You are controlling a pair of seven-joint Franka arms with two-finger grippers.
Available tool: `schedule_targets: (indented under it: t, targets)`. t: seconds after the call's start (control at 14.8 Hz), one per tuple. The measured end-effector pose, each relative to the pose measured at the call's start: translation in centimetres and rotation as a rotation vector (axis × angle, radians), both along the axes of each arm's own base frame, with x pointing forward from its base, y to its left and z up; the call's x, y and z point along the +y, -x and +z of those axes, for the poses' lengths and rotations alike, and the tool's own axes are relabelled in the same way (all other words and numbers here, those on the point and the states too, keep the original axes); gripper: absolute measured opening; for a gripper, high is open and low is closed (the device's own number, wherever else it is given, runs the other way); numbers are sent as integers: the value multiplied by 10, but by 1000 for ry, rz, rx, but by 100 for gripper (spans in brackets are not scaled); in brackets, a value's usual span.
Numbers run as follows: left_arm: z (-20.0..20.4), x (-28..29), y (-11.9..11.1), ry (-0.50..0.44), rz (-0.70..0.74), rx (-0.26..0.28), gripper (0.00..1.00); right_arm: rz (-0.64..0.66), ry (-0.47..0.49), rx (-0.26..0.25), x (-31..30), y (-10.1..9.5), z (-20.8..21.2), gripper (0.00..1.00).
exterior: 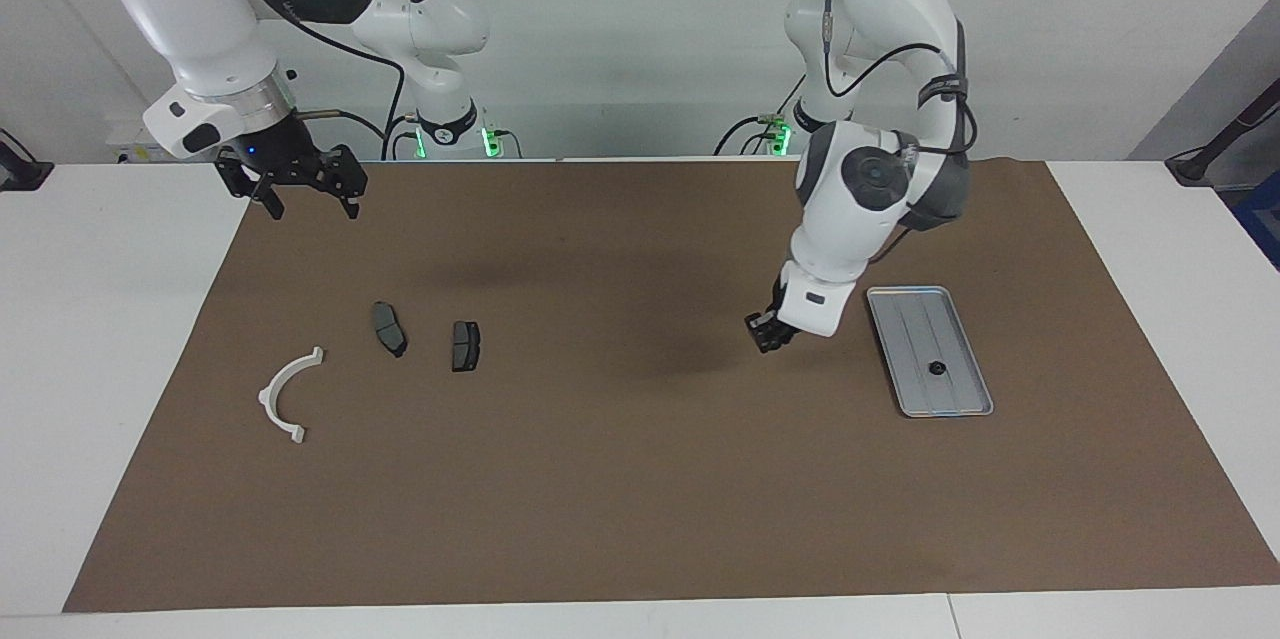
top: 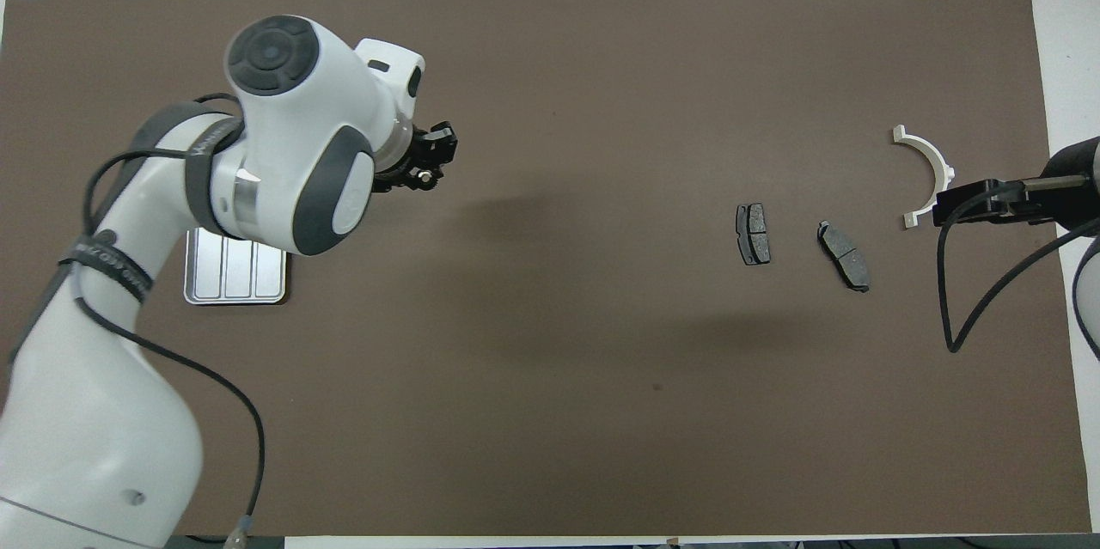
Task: Place bearing gear from tray to pile
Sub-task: 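Carry the bearing to the table center and release it with the left gripper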
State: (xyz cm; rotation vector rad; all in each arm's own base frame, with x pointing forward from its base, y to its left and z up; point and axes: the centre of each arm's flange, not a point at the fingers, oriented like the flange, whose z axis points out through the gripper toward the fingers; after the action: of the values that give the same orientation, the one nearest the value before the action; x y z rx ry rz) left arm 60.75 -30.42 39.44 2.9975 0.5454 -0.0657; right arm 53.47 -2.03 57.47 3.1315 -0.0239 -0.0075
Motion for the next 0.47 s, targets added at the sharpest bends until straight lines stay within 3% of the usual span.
schedule_targets:
  t: [0.27, 0.47]
  targets:
    - [-44, -99, 24, -22, 11, 33, 35, -2, 0, -12, -1, -2, -8, 100]
    - [-75, -134, 33, -45, 20, 49, 35, -13, 0, -3, -8, 1, -14, 100]
